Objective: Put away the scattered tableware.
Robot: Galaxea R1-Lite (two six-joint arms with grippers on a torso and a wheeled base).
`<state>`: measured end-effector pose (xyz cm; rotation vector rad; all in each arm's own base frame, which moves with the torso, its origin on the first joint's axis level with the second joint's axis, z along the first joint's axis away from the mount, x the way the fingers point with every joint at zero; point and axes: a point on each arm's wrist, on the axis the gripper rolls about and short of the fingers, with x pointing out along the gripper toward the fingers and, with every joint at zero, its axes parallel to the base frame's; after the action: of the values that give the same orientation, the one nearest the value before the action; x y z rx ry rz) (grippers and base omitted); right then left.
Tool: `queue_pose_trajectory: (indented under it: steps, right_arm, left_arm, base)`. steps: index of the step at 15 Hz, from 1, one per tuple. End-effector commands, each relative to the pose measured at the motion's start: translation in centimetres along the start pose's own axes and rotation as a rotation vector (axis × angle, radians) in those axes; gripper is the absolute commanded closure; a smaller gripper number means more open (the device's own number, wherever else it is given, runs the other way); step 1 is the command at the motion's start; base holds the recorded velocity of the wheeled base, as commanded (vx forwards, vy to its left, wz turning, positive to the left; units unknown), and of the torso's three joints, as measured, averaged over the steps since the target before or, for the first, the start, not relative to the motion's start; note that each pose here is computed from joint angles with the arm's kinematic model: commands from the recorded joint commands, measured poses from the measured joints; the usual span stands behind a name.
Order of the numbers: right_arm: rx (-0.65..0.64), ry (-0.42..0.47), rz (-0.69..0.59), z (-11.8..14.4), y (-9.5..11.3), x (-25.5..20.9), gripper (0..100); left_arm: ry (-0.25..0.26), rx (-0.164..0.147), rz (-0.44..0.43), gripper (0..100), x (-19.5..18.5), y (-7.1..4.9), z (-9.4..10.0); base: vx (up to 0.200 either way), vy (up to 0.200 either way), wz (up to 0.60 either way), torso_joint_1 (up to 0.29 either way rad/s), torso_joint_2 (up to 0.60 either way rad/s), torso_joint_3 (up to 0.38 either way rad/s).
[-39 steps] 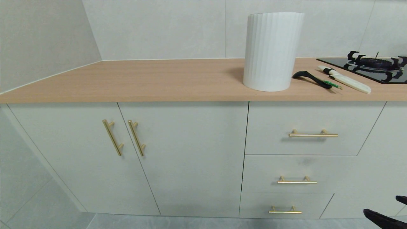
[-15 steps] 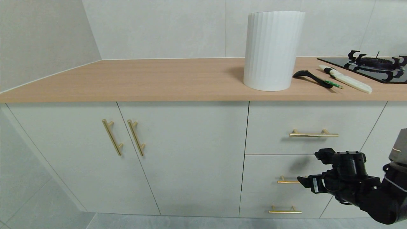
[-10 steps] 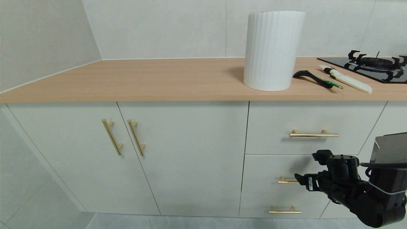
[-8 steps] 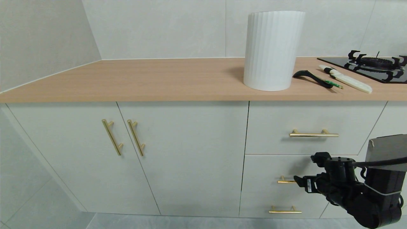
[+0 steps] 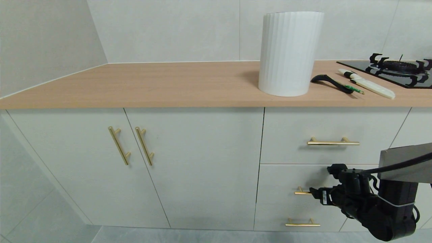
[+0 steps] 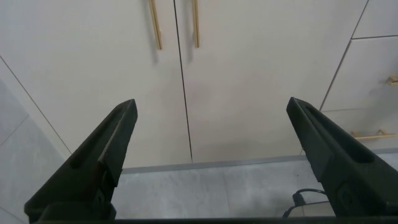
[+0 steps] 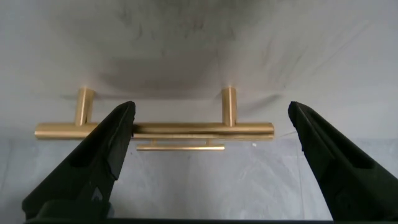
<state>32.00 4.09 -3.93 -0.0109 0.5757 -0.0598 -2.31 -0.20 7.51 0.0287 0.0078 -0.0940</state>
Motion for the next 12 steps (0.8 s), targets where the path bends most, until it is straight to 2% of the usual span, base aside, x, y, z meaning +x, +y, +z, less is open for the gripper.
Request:
queue_pose_trajectory:
  steps: [1, 7, 12]
  right_arm:
    - [-0.007, 0.016, -0.014, -0.6, 0.0, 0.4, 0]
    - [-0.024, 0.054, -0.032, -1.4, -0.1, 0.4, 0]
    - [-0.045, 0.131, -0.034, -1.3, -0.3, -0.8, 0]
  left_arm:
    - [0.002, 0.000, 0.000, 0, 0.0, 0.0, 0.0]
    - [0.000, 0.000, 0.000, 0, 0.0, 0.0, 0.0]
    - [0.000, 0.000, 0.000, 0, 0.0, 0.0, 0.0]
  base:
    - [0.000, 0.000, 0.00, 0.000, 0.00, 0.000]
    - [0.000, 0.000, 0.00, 0.000, 0.00, 0.000]
    - [0.000, 0.000, 0.00, 0.000, 0.00, 0.000]
